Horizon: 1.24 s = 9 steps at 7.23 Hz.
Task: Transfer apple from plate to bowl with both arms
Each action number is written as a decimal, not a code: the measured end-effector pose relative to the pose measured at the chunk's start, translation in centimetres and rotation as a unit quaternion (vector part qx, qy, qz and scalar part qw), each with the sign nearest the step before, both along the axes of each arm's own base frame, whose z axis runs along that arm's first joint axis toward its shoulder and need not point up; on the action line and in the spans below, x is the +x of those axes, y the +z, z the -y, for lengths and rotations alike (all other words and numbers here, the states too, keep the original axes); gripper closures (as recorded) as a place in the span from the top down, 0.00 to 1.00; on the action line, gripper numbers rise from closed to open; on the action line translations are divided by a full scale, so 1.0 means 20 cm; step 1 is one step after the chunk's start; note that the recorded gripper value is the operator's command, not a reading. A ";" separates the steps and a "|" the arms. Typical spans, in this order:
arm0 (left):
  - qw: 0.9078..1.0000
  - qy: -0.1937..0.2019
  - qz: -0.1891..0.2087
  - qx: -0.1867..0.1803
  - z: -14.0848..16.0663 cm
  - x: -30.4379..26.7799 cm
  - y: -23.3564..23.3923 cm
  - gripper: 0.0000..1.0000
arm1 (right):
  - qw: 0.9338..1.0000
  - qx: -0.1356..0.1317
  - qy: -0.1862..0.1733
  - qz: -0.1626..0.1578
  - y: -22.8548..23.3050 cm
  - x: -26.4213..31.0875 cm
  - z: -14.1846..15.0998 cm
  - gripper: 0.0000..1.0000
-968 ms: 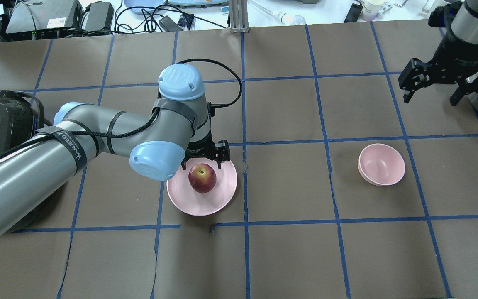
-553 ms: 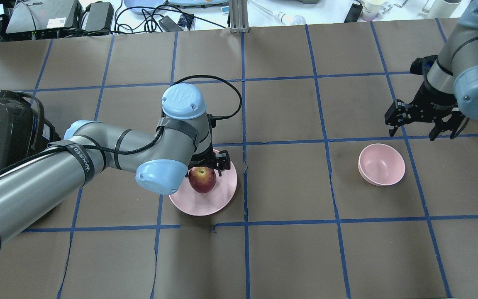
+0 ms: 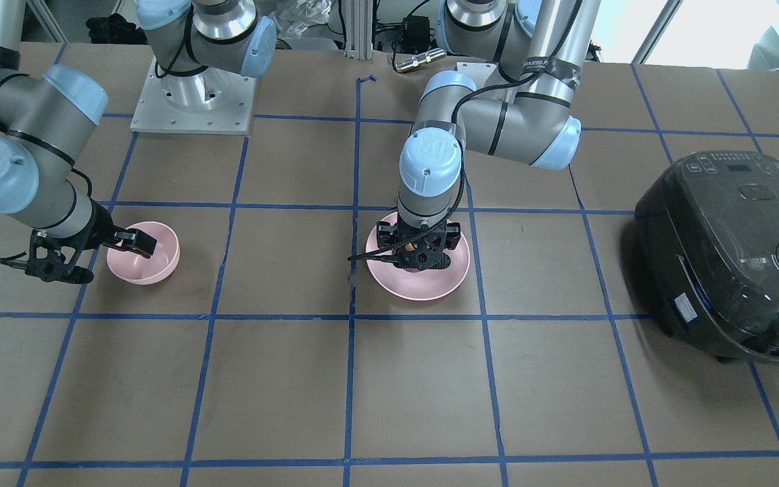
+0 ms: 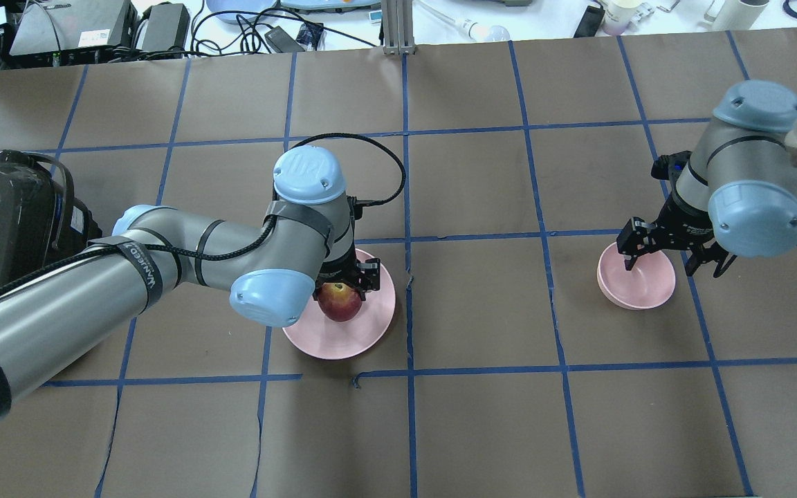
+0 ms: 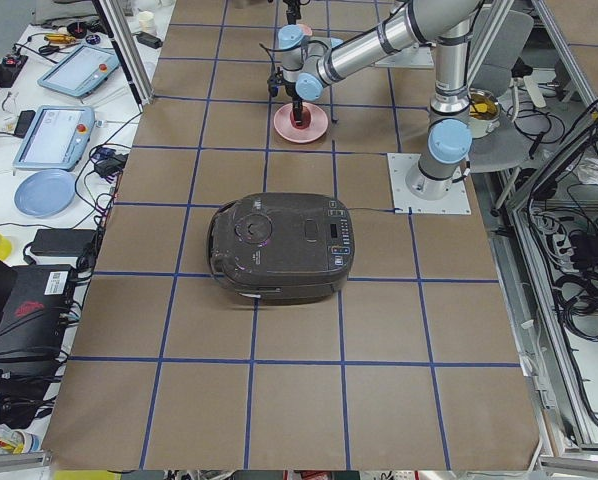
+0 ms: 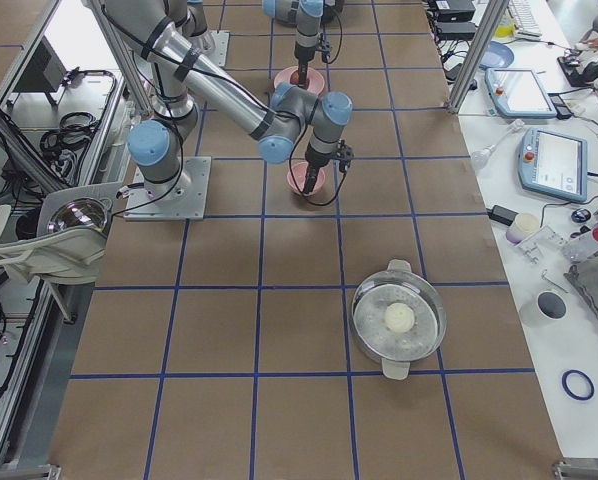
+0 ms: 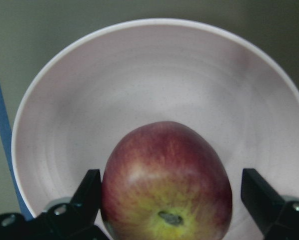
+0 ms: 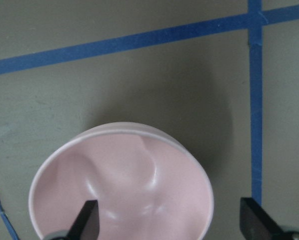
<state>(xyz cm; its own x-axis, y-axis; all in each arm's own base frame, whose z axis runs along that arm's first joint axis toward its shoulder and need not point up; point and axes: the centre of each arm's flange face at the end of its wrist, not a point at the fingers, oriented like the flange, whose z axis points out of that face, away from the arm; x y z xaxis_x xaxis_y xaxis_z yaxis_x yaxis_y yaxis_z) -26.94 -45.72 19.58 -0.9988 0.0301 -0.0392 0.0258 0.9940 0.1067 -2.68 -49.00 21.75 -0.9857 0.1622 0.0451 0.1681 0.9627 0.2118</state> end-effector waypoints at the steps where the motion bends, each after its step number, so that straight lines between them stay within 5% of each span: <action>1: 1.000 -0.004 -0.001 -0.003 0.00 0.00 0.01 0.36 | 1.000 0.004 0.000 0.001 -0.03 0.00 0.00 0.59; 3: 1.000 -0.005 -0.007 -0.025 0.06 -0.02 0.12 0.36 | 1.000 0.011 0.000 0.005 -0.07 0.00 -0.01 0.06; 6: 0.999 -0.004 -0.009 -0.035 0.20 -0.07 0.48 0.37 | 1.000 0.020 0.001 0.005 -0.08 0.00 -0.01 0.00; 9: 0.999 -0.004 -0.010 -0.038 0.22 -0.08 0.60 0.36 | 1.000 0.017 -0.004 0.023 0.05 0.01 0.05 0.00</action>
